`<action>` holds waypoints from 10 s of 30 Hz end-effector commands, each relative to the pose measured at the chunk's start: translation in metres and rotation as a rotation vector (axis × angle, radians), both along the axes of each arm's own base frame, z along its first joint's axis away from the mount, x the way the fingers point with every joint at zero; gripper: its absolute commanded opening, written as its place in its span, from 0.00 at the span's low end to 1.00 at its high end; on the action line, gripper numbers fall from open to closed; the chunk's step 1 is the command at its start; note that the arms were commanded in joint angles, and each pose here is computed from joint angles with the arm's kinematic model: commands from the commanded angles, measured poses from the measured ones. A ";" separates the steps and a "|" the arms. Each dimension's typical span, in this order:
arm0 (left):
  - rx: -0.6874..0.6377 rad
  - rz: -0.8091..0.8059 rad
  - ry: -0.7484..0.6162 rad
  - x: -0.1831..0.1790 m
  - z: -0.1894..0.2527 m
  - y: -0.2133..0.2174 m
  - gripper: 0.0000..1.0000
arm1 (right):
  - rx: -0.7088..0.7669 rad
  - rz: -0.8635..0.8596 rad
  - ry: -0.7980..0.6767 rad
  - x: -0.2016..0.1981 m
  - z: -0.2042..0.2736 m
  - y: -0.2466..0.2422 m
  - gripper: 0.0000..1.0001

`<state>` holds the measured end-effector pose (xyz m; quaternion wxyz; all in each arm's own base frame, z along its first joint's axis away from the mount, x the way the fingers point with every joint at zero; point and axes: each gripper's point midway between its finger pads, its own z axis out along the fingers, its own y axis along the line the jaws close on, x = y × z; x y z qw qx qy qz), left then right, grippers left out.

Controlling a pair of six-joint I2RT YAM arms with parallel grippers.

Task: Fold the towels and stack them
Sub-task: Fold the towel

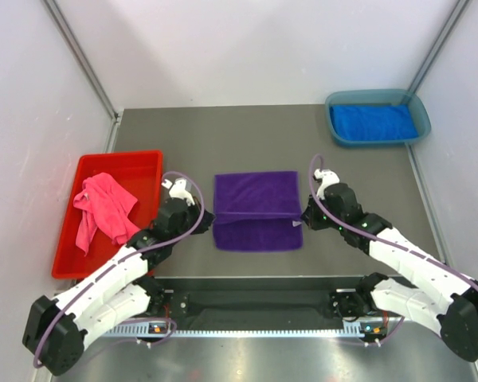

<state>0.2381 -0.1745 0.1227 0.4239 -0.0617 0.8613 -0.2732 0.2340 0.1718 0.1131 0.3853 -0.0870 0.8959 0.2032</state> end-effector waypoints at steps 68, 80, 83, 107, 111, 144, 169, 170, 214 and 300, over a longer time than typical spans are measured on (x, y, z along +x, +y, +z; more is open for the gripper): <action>-0.009 -0.173 0.355 -0.038 -0.073 -0.037 0.23 | 0.057 -0.053 0.201 -0.033 -0.070 0.011 0.35; 0.004 -0.152 0.379 -0.050 -0.077 -0.027 0.23 | 0.071 -0.078 0.216 -0.047 -0.073 0.003 0.34; 0.011 -0.134 0.308 -0.033 -0.044 -0.029 0.24 | 0.084 -0.110 0.142 -0.032 -0.046 0.003 0.35; 0.212 -0.029 0.137 0.194 -0.008 -0.009 0.53 | 0.036 -0.199 0.034 0.188 -0.012 -0.001 0.50; 0.268 -0.027 0.206 0.203 -0.036 -0.005 0.54 | 0.026 -0.207 0.070 0.203 -0.028 0.003 0.50; 0.250 -0.026 0.128 0.196 -0.012 0.002 0.58 | -0.040 -0.243 0.078 0.229 -0.044 -0.001 0.49; 0.375 -0.005 0.276 0.198 -0.079 0.010 0.37 | -0.075 -0.251 0.076 0.206 -0.048 -0.008 0.49; 0.377 0.006 0.268 0.201 -0.077 0.011 0.37 | -0.079 -0.252 0.081 0.206 -0.051 -0.008 0.49; 0.345 -0.020 0.217 0.211 -0.076 0.001 0.42 | -0.102 -0.214 0.096 0.221 -0.063 0.008 0.32; 0.074 0.149 -0.201 0.286 -0.004 -0.001 0.00 | 0.108 -0.266 -0.251 0.298 0.012 -0.012 0.00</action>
